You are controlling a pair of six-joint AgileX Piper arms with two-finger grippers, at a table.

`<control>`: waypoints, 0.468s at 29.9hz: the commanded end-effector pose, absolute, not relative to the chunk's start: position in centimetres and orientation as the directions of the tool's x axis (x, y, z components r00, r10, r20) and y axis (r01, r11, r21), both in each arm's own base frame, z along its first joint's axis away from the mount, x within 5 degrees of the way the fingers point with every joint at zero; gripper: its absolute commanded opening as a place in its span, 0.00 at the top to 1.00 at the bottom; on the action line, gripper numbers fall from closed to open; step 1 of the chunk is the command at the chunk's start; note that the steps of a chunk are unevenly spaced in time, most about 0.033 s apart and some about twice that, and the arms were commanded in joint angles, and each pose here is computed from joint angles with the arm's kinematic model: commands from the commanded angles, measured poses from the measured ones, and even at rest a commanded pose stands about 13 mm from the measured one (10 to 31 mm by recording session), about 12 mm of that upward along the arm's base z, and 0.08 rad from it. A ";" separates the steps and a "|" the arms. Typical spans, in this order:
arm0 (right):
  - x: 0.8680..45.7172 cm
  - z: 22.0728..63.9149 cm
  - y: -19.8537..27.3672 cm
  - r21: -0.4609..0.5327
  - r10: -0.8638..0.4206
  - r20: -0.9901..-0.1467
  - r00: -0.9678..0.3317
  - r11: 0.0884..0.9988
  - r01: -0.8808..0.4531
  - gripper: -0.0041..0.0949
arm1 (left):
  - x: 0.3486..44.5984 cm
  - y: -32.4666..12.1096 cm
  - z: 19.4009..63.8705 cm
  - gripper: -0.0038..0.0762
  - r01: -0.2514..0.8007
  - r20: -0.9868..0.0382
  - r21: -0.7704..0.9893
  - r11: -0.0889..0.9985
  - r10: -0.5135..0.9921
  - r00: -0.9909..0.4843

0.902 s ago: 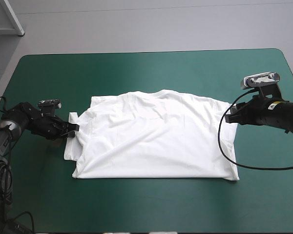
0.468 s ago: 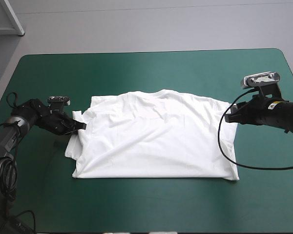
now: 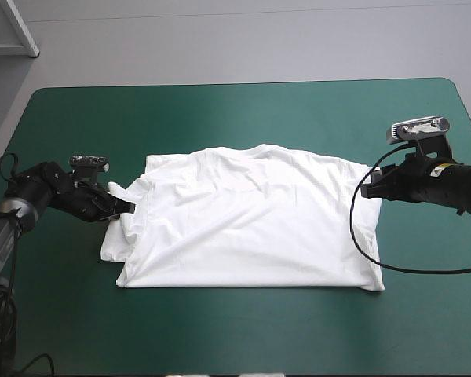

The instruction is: Fold the cloth

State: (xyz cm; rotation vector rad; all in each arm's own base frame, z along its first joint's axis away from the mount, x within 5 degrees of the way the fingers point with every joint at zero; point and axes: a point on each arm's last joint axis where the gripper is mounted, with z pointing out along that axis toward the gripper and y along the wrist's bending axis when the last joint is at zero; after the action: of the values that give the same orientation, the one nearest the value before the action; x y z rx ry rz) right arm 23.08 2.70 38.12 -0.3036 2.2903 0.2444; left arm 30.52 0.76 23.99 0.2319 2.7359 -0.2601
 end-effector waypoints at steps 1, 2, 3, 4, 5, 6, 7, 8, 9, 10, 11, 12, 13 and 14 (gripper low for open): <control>22.8 39.8 2.7 0.085 -0.107 -0.800 -0.591 0.954 -0.288 0.60 | 29.0 -0.1 28.7 0.93 0.218 -0.521 -0.170 0.961 0.100 -0.848; 22.8 39.8 2.7 0.085 -0.107 -0.800 -0.591 0.954 -0.288 0.60 | 28.5 -0.5 29.5 0.93 0.242 -0.545 -0.169 0.956 0.114 -0.831; 22.8 39.8 2.7 0.085 -0.107 -0.800 -0.591 0.954 -0.288 0.60 | 28.2 -0.8 29.9 0.93 0.260 -0.560 -0.165 0.951 0.127 -0.819; 22.8 39.8 2.7 0.081 -0.112 -0.800 -0.589 0.953 -0.291 0.60 | 28.0 -1.3 30.4 0.93 0.280 -0.576 -0.166 0.945 0.137 -0.806; 22.8 39.8 2.7 0.079 -0.113 -0.800 -0.589 0.953 -0.292 0.60 | 27.8 -1.9 30.6 0.93 0.299 -0.580 -0.178 0.938 0.145 -0.801; 22.8 39.8 2.7 0.079 -0.113 -0.800 -0.589 0.953 -0.292 0.60 | 27.6 -2.5 30.7 0.93 0.316 -0.580 -0.190 0.930 0.153 -0.800; 22.8 39.8 2.7 0.079 -0.113 -0.800 -0.589 0.953 -0.292 0.60 | 27.5 -3.2 30.7 0.93 0.338 -0.572 -0.205 0.918 0.167 -0.803; 22.8 39.8 2.7 0.079 -0.113 -0.800 -0.589 0.953 -0.292 0.60 | 27.3 -4.0 30.6 0.93 0.363 -0.564 -0.215 0.907 0.188 -0.804; 22.8 39.8 2.7 0.079 -0.113 -0.800 -0.589 0.953 -0.292 0.60 | 27.2 -4.8 30.6 0.93 0.388 -0.562 -0.223 0.894 0.207 -0.801; 22.8 39.8 2.7 0.079 -0.113 -0.800 -0.589 0.953 -0.292 0.60 | 27.2 -5.7 30.5 0.93 0.414 -0.560 -0.226 0.882 0.230 -0.796; 22.8 39.8 2.7 0.079 -0.113 -0.800 -0.589 0.953 -0.292 0.60 | 27.1 -6.6 30.4 0.93 0.440 -0.564 -0.225 0.870 0.251 -0.786; 22.8 39.8 2.7 0.079 -0.113 -0.800 -0.589 0.953 -0.292 0.60 | 27.1 -7.4 30.3 0.93 0.457 -0.570 -0.228 0.860 0.262 -0.778; 22.8 39.8 2.7 0.079 -0.113 -0.800 -0.589 0.953 -0.292 0.60 | 27.1 -8.3 30.1 0.93 0.479 -0.571 -0.231 0.847 0.281 -0.772; 22.8 39.8 2.7 0.079 -0.113 -0.800 -0.589 0.953 -0.292 0.60 | 27.1 -9.2 29.9 0.93 0.497 -0.570 -0.241 0.834 0.292 -0.768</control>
State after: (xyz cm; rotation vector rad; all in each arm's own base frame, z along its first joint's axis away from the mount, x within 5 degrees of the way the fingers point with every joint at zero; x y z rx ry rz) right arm 23.06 2.78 38.12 -0.3035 2.2908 0.2571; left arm 27.29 -6.90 28.55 0.5452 2.5739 -0.4517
